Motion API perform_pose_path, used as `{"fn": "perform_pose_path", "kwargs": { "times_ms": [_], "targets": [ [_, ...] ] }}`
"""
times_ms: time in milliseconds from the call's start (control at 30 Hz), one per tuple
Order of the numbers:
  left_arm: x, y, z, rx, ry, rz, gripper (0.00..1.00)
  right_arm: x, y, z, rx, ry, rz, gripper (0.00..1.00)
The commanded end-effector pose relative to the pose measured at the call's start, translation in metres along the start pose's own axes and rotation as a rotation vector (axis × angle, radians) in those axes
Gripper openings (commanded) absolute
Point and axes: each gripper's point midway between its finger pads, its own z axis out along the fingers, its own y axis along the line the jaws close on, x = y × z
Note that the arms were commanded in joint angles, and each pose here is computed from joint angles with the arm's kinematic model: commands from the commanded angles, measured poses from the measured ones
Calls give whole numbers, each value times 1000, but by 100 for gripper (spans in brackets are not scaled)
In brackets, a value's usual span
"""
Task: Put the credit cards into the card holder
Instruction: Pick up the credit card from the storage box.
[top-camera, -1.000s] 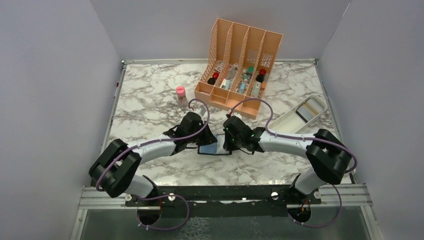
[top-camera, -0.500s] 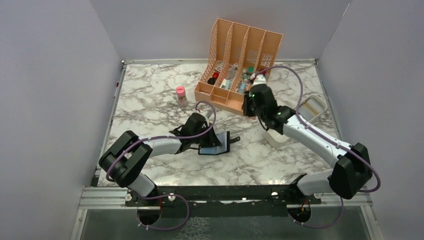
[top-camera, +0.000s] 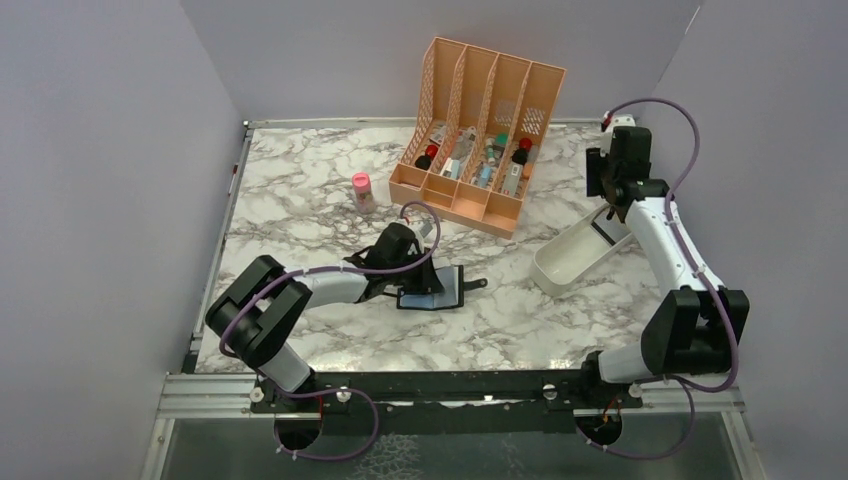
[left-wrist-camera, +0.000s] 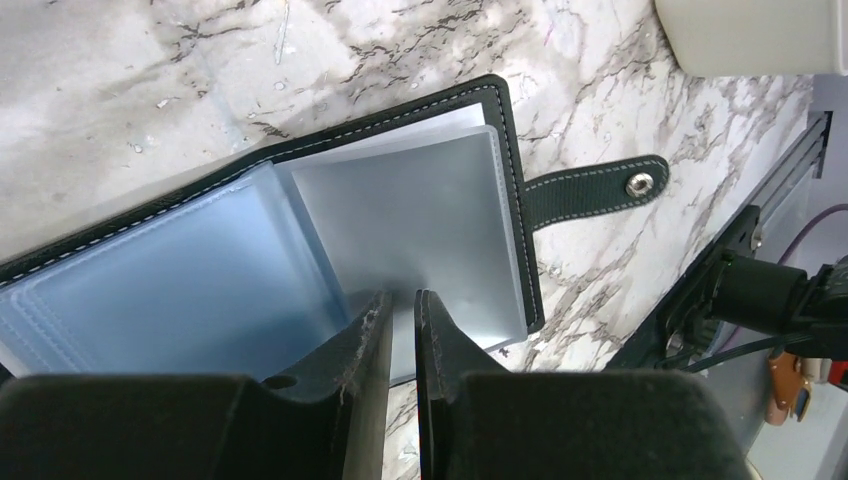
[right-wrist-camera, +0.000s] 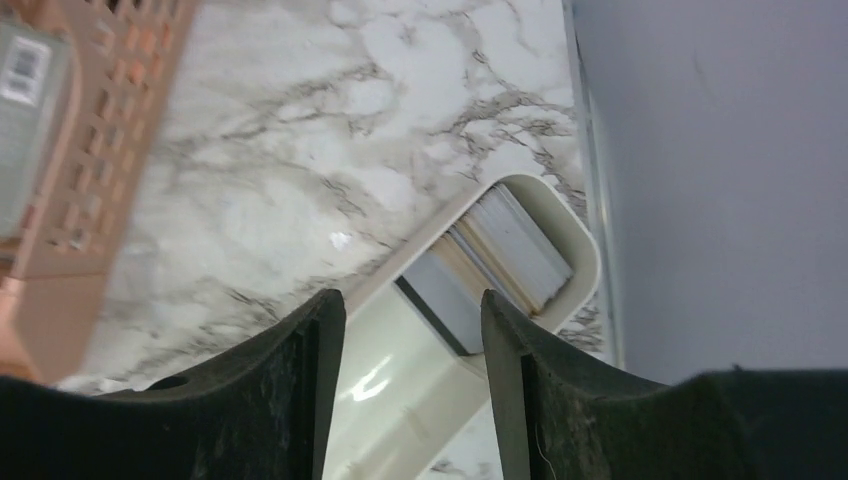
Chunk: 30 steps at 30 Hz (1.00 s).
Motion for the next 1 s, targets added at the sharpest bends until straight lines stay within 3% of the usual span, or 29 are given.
{"fn": "perform_pose_path", "kwargs": {
  "times_ms": [0, 333, 967],
  "targets": [
    [1, -4, 2, 18, 17, 43, 18, 22, 0, 12, -91, 40, -256, 59],
    [-3, 0, -2, -17, -4, 55, 18, 85, -24, 49, -150, 291, -330, 59],
    [3, 0, 1, -1, 20, 43, 19, 122, -50, 87, -88, 379, -485, 62]
  ]
}}
